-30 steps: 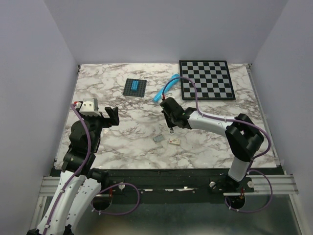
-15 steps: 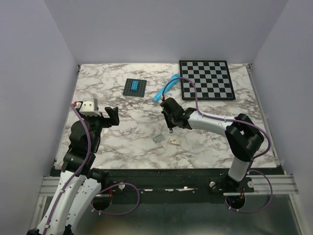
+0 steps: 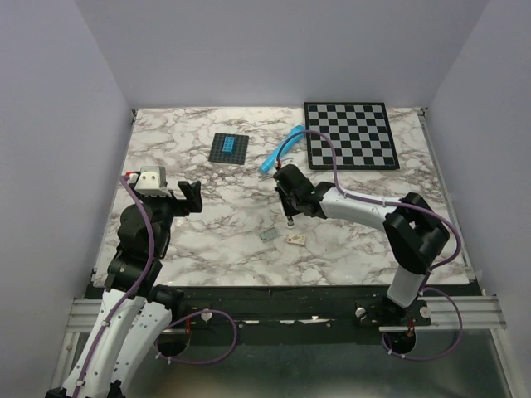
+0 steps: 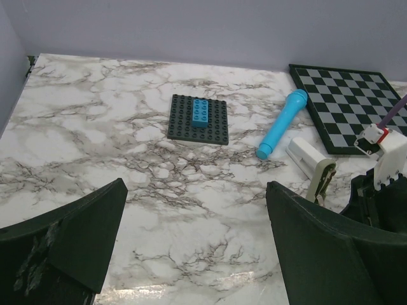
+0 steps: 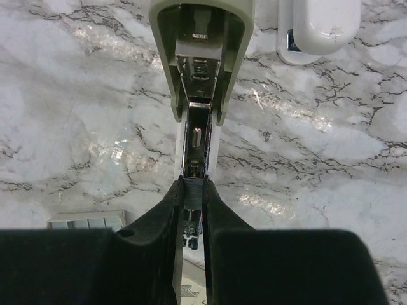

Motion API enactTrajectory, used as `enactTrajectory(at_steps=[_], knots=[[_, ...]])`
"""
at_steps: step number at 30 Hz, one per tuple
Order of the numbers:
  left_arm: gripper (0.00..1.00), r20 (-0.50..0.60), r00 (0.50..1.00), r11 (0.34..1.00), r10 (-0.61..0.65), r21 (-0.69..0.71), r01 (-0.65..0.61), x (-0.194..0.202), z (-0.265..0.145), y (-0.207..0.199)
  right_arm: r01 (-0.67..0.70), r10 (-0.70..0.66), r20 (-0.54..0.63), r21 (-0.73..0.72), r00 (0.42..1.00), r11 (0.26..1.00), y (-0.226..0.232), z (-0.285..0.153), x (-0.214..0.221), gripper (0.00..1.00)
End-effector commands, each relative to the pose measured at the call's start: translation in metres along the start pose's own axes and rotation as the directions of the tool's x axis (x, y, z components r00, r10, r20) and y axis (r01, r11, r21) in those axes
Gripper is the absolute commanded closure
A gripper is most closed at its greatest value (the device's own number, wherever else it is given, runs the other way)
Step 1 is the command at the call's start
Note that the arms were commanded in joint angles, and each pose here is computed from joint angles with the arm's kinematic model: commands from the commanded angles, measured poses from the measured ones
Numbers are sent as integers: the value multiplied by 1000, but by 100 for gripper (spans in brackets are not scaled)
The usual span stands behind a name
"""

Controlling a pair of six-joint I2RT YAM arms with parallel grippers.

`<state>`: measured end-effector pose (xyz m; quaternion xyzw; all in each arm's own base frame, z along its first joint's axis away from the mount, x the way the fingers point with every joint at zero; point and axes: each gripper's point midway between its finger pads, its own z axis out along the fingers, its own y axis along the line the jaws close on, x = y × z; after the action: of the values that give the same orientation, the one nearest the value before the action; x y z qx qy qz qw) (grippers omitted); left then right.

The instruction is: Load the staples into the stapler

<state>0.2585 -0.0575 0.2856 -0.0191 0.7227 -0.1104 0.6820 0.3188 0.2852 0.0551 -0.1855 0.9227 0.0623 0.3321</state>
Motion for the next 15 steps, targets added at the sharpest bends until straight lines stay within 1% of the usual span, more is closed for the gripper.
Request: enactTrajectory(at_steps=[1, 5, 15], knots=[[1, 4, 1000, 1000, -16, 19, 16, 1, 2, -3, -31, 32, 55, -14, 998, 999, -1, -12, -15, 83], [1, 4, 1000, 1000, -16, 19, 16, 1, 2, -3, -32, 33, 57, -20, 998, 999, 0, -11, -16, 83], [1, 9, 1000, 1000, -17, 22, 17, -1, 1, -4, -25, 26, 15, -11, 1000, 1000, 0, 1, -2, 83]])
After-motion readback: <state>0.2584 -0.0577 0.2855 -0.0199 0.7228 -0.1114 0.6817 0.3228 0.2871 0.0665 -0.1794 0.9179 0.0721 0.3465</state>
